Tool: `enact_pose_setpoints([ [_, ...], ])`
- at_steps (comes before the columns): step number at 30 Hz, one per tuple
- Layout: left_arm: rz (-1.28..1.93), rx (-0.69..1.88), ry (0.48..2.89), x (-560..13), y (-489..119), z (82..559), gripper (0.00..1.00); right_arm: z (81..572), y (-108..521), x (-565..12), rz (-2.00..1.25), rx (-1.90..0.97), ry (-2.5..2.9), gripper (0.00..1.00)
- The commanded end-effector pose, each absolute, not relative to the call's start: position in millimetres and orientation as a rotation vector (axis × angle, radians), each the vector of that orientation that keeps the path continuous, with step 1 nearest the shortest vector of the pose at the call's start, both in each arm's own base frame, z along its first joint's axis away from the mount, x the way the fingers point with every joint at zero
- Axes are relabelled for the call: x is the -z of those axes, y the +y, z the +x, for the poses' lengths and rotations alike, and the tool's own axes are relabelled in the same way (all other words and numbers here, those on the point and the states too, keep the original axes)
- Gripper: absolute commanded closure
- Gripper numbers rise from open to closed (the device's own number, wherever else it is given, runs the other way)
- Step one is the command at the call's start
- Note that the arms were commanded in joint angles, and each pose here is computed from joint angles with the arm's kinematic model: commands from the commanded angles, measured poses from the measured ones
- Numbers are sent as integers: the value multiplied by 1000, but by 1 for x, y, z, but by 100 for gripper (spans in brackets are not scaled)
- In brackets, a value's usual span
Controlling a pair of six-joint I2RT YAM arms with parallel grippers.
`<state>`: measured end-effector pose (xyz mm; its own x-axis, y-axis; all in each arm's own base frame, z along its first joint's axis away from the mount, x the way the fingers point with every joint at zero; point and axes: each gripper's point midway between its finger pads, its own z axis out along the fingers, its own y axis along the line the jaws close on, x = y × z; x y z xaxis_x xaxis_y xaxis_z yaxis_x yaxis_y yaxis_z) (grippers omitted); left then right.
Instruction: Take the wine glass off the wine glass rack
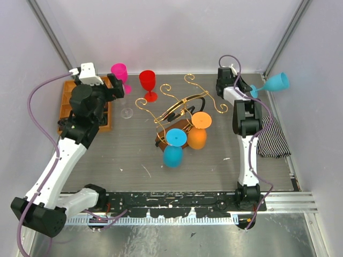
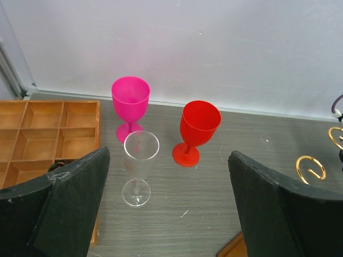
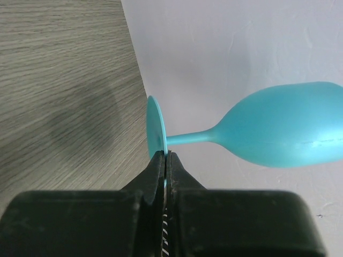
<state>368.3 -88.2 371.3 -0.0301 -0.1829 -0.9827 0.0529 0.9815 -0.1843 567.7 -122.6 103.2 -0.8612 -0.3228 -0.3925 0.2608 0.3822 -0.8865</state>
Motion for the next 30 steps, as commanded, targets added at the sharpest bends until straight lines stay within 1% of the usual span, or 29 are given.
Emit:
enact_pose_setpoints([
  [1, -134, 211, 1579, -374, -85, 358, 2, 565, -125, -101, 14, 1558, 2089, 100],
  [8, -132, 182, 1552, -382, -78, 352, 2, 568, -119, -79, -33, 1541, 2129, 100],
  [17, -130, 191, 1559, -378, -80, 351, 2, 573, -103, -58, -113, 1479, 2174, 100],
  [19, -129, 186, 1557, -379, -79, 350, 2, 574, -96, -53, -134, 1463, 2184, 89],
  [21, -128, 181, 1558, -379, -78, 350, 2, 575, -89, -48, -156, 1446, 2190, 73],
  [22, -128, 180, 1559, -378, -78, 350, 2, 577, -85, -47, -165, 1428, 2193, 67],
  [24, -126, 179, 1562, -377, -78, 350, 2, 579, -77, -42, -180, 1396, 2206, 61],
  [27, -126, 182, 1562, -377, -78, 349, 2, 581, -66, -34, -202, 1358, 2224, 45],
  [28, -125, 180, 1561, -377, -78, 349, 2, 581, -63, -31, -212, 1339, 2237, 38],
  [30, -125, 179, 1560, -378, -78, 349, 2, 581, -57, -27, -208, 1298, 2261, 31],
])
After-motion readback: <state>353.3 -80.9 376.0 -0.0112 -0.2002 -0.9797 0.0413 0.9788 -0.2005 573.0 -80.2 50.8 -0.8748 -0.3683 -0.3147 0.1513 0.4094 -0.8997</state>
